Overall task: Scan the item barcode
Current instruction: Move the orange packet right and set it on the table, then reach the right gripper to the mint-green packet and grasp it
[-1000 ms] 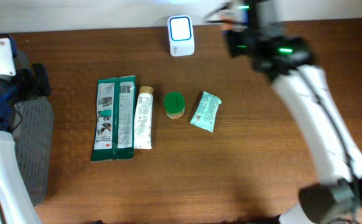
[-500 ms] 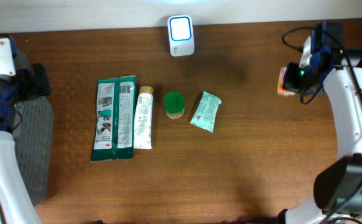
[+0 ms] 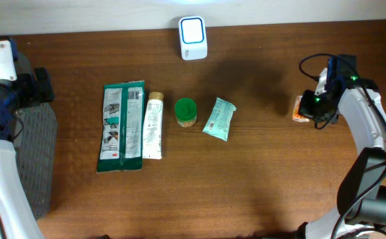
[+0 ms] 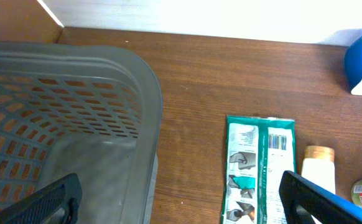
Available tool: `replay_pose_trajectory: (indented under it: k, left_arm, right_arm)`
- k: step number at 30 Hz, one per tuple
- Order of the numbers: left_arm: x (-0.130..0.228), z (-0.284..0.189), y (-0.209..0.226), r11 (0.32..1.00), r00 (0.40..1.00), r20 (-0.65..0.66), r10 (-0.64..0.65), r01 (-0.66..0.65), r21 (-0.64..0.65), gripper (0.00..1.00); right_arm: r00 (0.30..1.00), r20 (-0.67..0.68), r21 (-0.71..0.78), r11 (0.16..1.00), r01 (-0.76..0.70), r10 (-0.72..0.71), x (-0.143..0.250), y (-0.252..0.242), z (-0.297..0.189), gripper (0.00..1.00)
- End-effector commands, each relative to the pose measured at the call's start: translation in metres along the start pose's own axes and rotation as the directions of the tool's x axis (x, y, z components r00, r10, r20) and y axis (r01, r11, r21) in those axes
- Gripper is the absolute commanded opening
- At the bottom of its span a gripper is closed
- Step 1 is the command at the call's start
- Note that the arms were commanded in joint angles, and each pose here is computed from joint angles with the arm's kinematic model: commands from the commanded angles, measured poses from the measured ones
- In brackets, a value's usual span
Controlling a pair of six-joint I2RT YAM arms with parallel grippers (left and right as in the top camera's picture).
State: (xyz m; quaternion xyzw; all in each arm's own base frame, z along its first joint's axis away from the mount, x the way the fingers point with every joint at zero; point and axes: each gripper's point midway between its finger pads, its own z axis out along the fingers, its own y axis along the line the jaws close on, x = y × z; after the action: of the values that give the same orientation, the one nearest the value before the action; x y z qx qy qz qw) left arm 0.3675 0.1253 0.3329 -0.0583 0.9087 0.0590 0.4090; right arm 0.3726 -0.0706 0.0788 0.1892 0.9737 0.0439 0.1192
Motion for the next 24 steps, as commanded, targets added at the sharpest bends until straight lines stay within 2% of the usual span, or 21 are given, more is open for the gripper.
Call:
replay_pose_trajectory:
  k: [1, 5, 9, 10, 13, 17, 19, 24]
  left_arm:
    - [-0.001, -0.001, 0.0, 1.0, 1.0, 0.007, 0.013, -0.013, 0.009, 0.99]
    - [-0.001, -0.001, 0.0, 1.0, 1.0, 0.007, 0.013, -0.013, 0.009, 0.99]
    - [-0.001, -0.001, 0.0, 1.0, 1.0, 0.007, 0.013, -0.013, 0.009, 0.99]
    - [-0.001, -0.001, 0.0, 1.0, 1.0, 0.007, 0.013, -0.013, 0.009, 0.99]
    - [-0.001, -0.001, 0.0, 1.0, 1.0, 0.007, 0.013, -0.013, 0.009, 0.99]
    - [-0.001, -0.001, 0.0, 1.0, 1.0, 0.007, 0.013, -0.013, 0.009, 0.99]
    - [-0.001, -0.001, 0.0, 1.0, 1.0, 0.007, 0.013, -0.013, 0.009, 0.99]
    - [-0.001, -0.001, 0.0, 1.0, 1.0, 0.007, 0.013, -0.013, 0.009, 0.99]
  right_arm:
    - [1.0, 0.001, -0.01, 1.0, -0.009, 0.009, 0.001, 0.0, -0.001, 0.33]
    - [0.993, 0.019, -0.167, 0.979, 0.115, -0.113, -0.005, 0.029, -0.013, 0.45]
    - [0.962, 0.117, -0.283, 0.92, 0.271, -0.248, -0.026, 0.072, -0.049, 0.45]
    - [0.928, 0.165, -0.284, 0.885, 0.369, -0.334, -0.032, 0.096, -0.063, 0.45]
    - [0.849, 0.204, -0.28, 0.803, 0.527, -0.486, -0.034, 0.14, -0.072, 0.45]
    - [0.7, 0.19, -0.295, 0.64, 0.709, -0.688, -0.025, 0.203, -0.047, 0.46]
    - [0.635, 0.155, -0.319, 0.57, 0.758, -0.757, -0.014, 0.219, -0.023, 0.5]
    - [0.531, 0.085, -0.426, 0.451, 0.784, -0.843, 0.02, 0.23, 0.025, 0.58]
